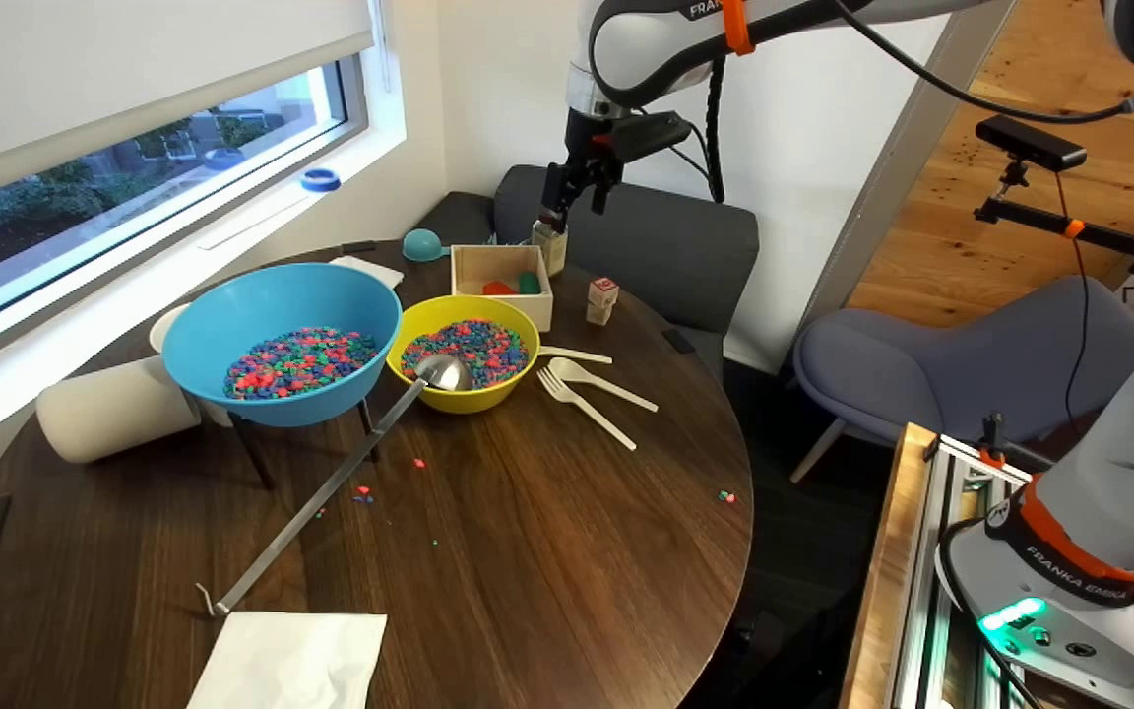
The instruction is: Put the sugar bowl on the paper towel
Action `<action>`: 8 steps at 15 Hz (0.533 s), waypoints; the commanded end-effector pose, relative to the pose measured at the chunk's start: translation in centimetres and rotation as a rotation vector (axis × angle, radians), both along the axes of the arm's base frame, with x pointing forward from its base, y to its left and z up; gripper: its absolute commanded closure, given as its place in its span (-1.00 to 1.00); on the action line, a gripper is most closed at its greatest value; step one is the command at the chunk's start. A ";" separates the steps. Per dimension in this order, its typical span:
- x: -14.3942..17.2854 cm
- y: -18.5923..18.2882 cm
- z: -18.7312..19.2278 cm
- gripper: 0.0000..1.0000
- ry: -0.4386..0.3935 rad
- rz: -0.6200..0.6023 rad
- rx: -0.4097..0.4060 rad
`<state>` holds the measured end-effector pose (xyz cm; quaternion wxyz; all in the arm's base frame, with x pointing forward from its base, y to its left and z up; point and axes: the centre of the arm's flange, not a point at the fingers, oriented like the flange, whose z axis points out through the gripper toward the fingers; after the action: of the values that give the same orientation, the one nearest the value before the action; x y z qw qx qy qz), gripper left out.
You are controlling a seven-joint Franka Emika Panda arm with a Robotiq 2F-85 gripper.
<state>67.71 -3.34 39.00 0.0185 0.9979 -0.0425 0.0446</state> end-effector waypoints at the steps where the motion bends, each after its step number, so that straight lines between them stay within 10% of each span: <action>1: 2.2 0.2 -0.5 -1.00 0.003 -0.031 0.043; 8: 3.5 0.5 -2.1 -1.00 0.001 -0.038 0.045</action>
<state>69.98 -3.27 37.66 0.0057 0.9975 -0.0514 0.0490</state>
